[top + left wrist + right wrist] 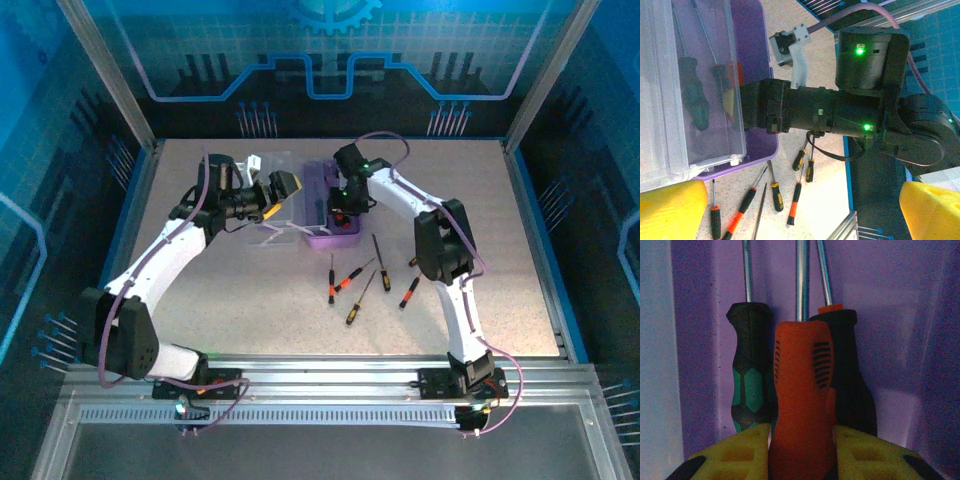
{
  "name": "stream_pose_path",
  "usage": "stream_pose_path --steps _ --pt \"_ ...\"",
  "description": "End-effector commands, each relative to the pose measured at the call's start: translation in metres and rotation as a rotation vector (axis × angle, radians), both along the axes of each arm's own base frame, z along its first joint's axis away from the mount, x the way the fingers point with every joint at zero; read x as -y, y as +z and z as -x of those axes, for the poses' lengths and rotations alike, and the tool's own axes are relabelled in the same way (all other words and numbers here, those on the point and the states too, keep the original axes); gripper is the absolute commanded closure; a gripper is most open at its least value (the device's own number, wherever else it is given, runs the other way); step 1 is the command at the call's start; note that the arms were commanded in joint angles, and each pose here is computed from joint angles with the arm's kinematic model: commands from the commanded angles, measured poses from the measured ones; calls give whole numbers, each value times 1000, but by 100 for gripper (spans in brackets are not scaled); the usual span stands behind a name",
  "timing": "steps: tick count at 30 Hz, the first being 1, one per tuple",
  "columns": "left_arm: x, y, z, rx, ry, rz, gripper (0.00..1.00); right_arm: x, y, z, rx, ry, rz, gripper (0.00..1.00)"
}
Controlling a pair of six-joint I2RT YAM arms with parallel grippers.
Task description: Pack the tool kit
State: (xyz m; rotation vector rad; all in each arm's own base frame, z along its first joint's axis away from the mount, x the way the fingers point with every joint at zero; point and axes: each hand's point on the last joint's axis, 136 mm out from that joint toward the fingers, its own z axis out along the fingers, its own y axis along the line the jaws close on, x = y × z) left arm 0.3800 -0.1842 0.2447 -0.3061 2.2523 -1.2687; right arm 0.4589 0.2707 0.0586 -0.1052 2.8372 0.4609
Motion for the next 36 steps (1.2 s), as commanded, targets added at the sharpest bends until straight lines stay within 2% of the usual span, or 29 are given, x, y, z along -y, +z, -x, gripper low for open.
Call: stream_pose_path --steps 1,14,23,31,36 --pt "0 2 2 11 -9 14 1 -13 3 2 -17 18 -33 72" --pt "2 4 2 13 -18 29 1 -8 8 -1 -10 3 -24 61" --pt "2 5 2 17 -20 31 1 -8 30 -3 29 -1 -39 59" --pt "2 6 3 23 -20 32 1 7 68 -3 114 -66 -19 63" --pt "3 10 4 39 -28 31 1 34 84 -1 170 -152 55 74"
